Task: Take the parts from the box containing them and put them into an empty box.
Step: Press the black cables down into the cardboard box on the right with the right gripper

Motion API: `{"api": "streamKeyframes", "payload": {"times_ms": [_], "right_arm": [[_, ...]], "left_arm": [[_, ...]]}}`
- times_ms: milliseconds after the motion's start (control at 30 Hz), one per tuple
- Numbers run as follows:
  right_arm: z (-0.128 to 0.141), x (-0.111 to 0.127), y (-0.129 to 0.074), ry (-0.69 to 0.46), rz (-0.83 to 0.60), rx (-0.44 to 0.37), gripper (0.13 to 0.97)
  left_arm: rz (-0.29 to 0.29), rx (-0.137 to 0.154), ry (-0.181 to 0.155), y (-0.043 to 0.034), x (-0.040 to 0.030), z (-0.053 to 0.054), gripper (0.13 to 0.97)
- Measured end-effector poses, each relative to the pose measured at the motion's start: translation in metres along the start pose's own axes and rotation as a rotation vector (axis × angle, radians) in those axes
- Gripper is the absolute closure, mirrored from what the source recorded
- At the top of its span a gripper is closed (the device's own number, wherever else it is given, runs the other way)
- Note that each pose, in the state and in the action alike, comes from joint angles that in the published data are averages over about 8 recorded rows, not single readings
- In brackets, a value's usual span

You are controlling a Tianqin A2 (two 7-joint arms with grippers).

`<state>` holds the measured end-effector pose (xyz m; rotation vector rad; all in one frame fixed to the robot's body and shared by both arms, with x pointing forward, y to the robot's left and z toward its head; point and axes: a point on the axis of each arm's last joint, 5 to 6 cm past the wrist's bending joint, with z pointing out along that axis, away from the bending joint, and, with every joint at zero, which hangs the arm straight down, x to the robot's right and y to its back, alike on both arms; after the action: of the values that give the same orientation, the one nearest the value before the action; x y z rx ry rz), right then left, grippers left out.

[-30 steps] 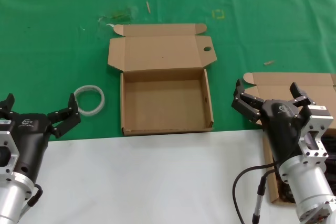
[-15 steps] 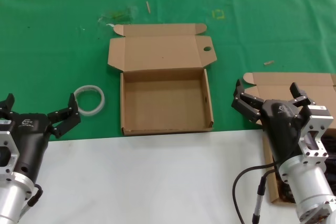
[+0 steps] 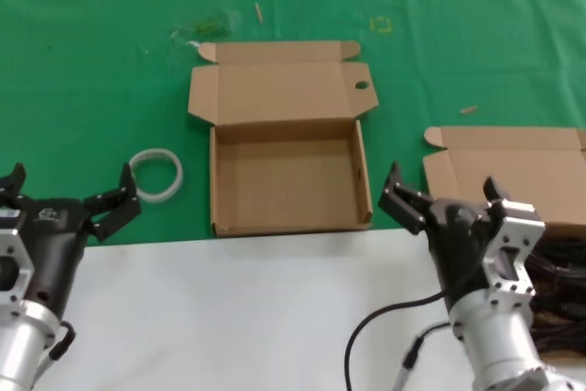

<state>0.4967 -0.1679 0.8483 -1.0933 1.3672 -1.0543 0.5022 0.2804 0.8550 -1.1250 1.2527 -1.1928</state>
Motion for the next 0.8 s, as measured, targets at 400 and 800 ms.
{"api": "streamKeyframes", "payload": {"times_ms": [400,800], "right_arm": [[-0.037,-0.008,-0.012,0.247,-0.231,-0.242,0.130],[-0.027,-0.006,-0.035,0.428,-0.661,-0.601,0.130]], "left_arm": [[0.000,0.000,0.000,0.0000,0.0000,0.000,0.132],[0.000,0.000,0.000,0.0000,0.0000,0.000,0.132]]}}
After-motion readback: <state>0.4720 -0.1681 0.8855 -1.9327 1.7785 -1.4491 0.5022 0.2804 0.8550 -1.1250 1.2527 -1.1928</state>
